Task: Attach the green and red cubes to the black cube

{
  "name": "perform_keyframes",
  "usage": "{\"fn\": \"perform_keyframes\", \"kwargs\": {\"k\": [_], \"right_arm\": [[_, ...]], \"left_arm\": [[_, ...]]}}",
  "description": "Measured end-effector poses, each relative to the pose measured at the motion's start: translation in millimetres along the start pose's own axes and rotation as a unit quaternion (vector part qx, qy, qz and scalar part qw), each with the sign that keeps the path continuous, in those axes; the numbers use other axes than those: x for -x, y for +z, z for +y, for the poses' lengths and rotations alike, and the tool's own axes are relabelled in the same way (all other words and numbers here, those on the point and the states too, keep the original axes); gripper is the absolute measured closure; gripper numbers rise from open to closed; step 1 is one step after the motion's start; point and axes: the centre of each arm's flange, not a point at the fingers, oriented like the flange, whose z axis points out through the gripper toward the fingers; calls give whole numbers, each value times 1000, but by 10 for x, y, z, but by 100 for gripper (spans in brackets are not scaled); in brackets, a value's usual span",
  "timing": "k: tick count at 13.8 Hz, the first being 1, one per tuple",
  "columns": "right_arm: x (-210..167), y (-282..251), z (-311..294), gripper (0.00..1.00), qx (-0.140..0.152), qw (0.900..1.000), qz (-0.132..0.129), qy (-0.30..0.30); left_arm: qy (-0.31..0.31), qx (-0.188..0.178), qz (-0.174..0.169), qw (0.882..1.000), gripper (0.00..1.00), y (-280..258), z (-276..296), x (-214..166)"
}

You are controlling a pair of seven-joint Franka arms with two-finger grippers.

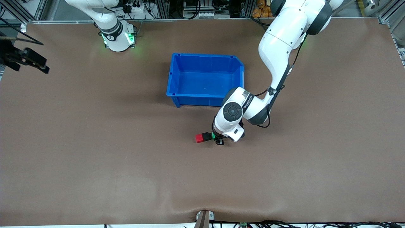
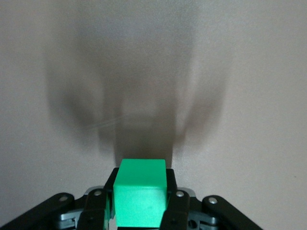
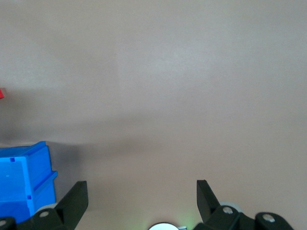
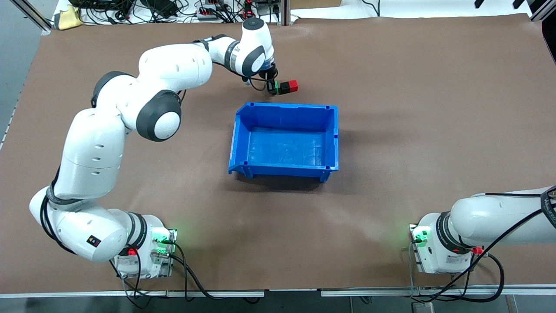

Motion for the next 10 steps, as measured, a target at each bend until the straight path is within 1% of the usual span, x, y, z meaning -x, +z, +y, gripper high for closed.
{"fn": "perform_keyframes", "kwargs": {"k": [2,4,7,8,9,10], "right_arm": [[63,-60,22,0,0,1000,-14,-2],[61,-49,26,0,0,1000,-17,-2],[43,-27,43,0,0,1000,-19,-1],[44,-25,22,0,1,1000,-19,-5],[48,-25,-29,0,3,1000,-19,-11],[51,-23,-74,0,4,1000,-19,-16]], "left_arm": [[2,-3,2,1000,60,62,-35,14],[4,-2,1,1000,60,107,-77,56],[0,15,-13,1000,60,78,-92,138],[-1,18,-16,1000,55,68,-79,140],[-2,21,-16,1000,47,62,-64,131],[-2,22,-16,1000,36,61,-53,120]]}}
